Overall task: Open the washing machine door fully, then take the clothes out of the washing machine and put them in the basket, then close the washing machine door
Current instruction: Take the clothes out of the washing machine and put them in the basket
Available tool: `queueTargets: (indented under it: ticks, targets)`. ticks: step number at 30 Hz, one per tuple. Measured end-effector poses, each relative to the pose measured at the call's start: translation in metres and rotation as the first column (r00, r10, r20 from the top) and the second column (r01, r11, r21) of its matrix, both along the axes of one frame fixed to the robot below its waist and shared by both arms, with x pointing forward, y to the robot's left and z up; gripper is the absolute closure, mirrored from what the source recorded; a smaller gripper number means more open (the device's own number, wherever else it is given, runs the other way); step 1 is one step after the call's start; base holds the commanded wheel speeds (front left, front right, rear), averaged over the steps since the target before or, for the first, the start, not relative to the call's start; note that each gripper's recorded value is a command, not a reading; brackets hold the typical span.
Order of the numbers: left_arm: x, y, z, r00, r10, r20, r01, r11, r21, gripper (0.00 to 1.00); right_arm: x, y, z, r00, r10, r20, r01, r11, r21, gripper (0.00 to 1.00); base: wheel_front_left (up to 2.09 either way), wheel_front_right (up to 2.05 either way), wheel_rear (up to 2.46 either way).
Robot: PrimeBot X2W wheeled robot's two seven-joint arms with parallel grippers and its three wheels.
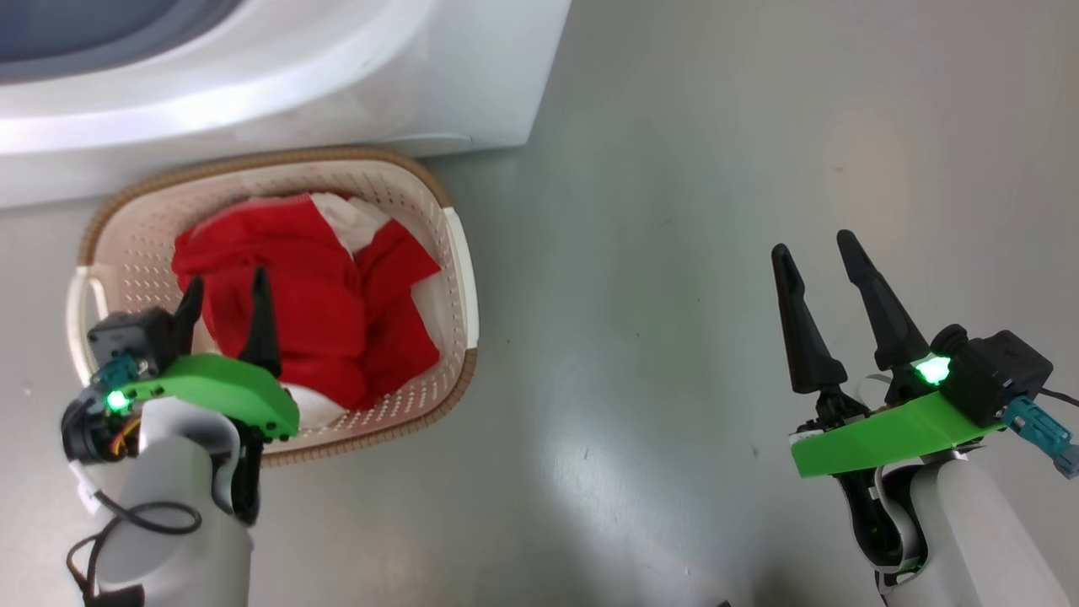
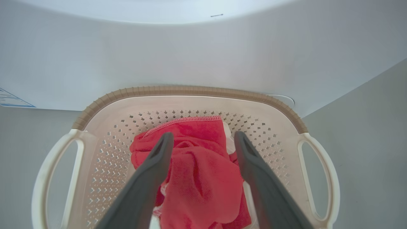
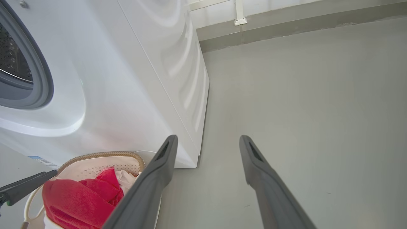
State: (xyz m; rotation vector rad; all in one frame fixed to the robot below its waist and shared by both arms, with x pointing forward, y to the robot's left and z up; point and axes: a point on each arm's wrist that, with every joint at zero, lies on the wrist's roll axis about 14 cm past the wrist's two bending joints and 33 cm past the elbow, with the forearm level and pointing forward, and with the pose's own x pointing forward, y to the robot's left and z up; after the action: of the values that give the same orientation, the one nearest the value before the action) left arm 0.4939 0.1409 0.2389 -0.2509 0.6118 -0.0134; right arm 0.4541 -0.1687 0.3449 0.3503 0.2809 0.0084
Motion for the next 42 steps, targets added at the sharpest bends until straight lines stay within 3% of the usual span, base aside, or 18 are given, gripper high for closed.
queueTargets:
  ticks: [9,19,42]
  targets:
    - [-0.013,0.015,0.036,0.998,0.029,0.062,-0.03,0.999,0.016,0.0,-0.003,0.001,0.031,0.998,0.004,0.064,-0.005,1.0,0.001,0.0,0.0,0.0,0.0]
    - [-0.03,0.029,0.091,0.98,0.061,0.188,-0.065,0.998,0.015,0.0,-0.03,-0.001,0.057,0.996,0.007,0.094,-0.006,1.0,-0.006,0.0,0.0,0.0,0.0]
    - [-0.124,0.049,0.212,0.867,0.054,0.495,-0.09,0.995,0.048,0.0,-0.138,-0.024,0.092,0.99,-0.036,0.136,0.04,0.999,-0.026,0.0,0.0,0.0,0.0]
